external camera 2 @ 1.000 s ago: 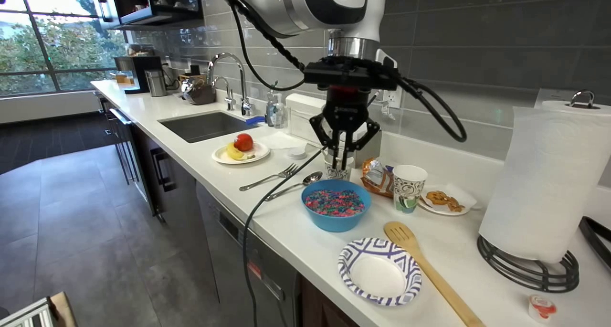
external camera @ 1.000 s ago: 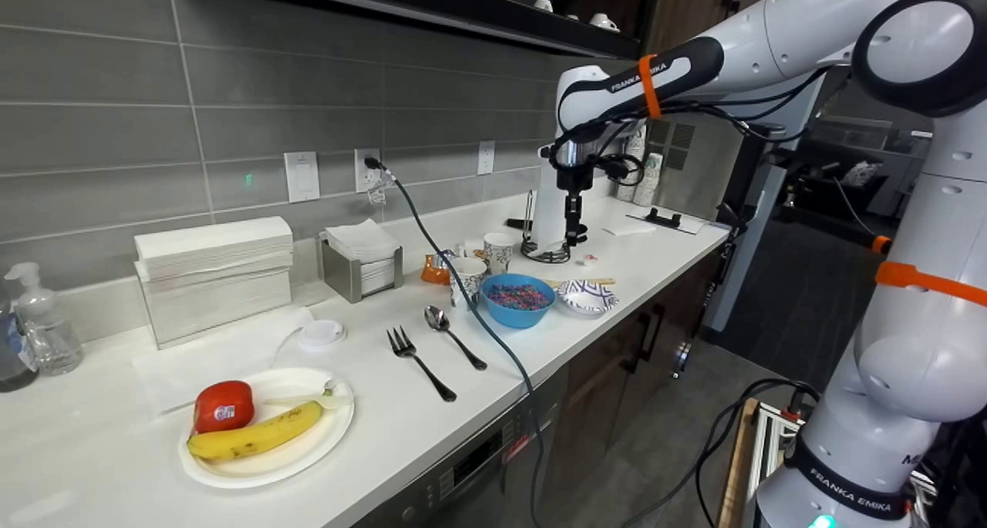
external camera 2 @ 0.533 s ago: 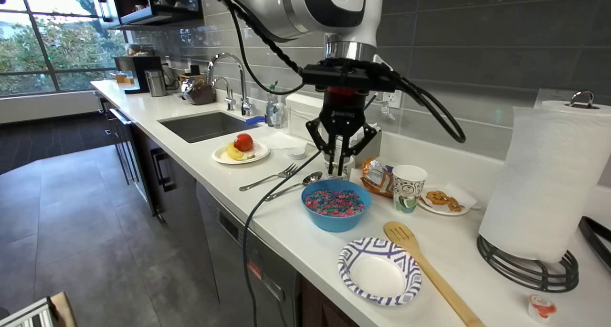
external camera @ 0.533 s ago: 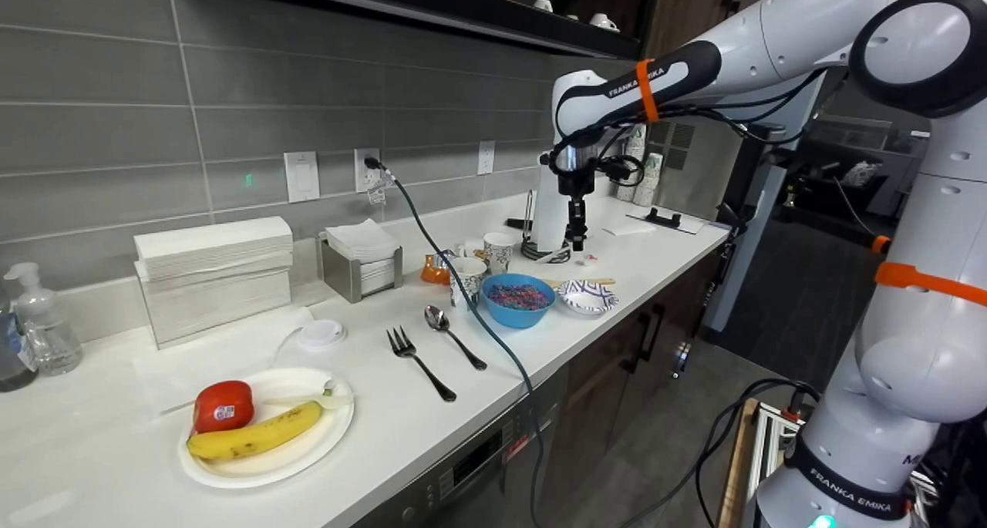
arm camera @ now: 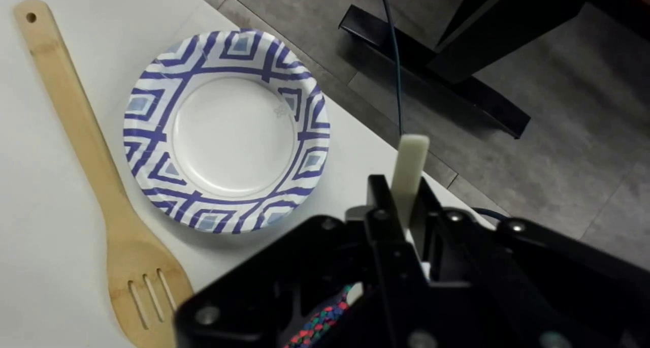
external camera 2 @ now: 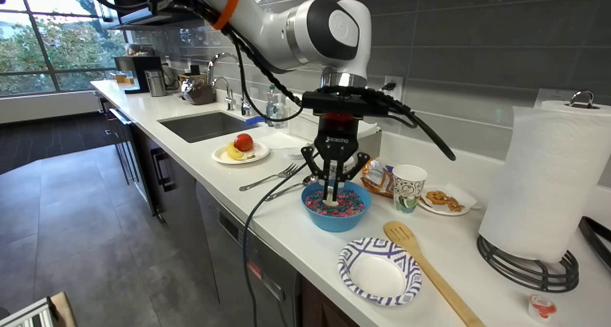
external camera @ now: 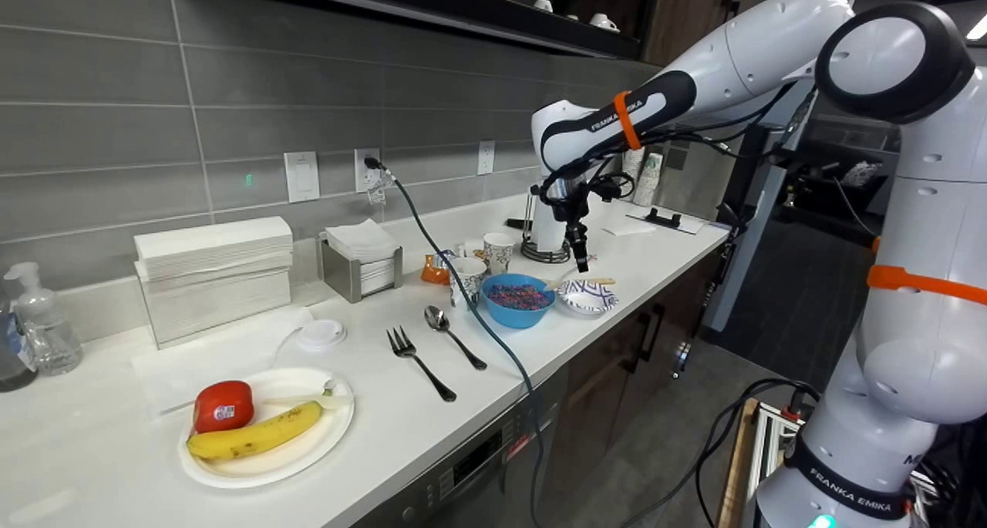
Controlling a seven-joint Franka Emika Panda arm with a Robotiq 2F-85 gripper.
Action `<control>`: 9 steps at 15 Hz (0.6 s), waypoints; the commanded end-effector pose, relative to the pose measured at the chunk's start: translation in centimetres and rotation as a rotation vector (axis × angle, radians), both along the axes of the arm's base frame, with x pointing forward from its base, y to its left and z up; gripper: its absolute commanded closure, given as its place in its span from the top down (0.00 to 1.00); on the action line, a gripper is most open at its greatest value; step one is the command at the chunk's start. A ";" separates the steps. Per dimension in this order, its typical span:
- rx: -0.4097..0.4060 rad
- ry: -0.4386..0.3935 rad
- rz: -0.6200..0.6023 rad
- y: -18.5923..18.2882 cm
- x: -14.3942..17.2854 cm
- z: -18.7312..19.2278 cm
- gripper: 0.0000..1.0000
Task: Use the white spoon to put some cereal from the blue bowl inside the coffee cup on the right.
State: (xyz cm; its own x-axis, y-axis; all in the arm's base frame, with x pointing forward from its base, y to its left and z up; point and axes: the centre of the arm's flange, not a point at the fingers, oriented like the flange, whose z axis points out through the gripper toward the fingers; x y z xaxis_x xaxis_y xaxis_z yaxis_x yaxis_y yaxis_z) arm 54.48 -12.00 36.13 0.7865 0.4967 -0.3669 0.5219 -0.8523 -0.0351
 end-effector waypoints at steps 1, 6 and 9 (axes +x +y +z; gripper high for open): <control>-0.047 0.075 0.023 2.2 1.3 -2.5 0.03; -0.078 0.115 0.052 5.0 3.2 -5.7 0.03; -0.080 0.120 0.048 6.4 4.4 -6.5 0.03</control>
State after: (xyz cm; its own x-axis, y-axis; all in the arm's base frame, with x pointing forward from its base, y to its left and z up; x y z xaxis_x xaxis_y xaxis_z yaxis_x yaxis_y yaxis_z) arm 57.01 -6.71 30.61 0.7254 0.5173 -0.4541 0.5665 -0.8234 -0.0331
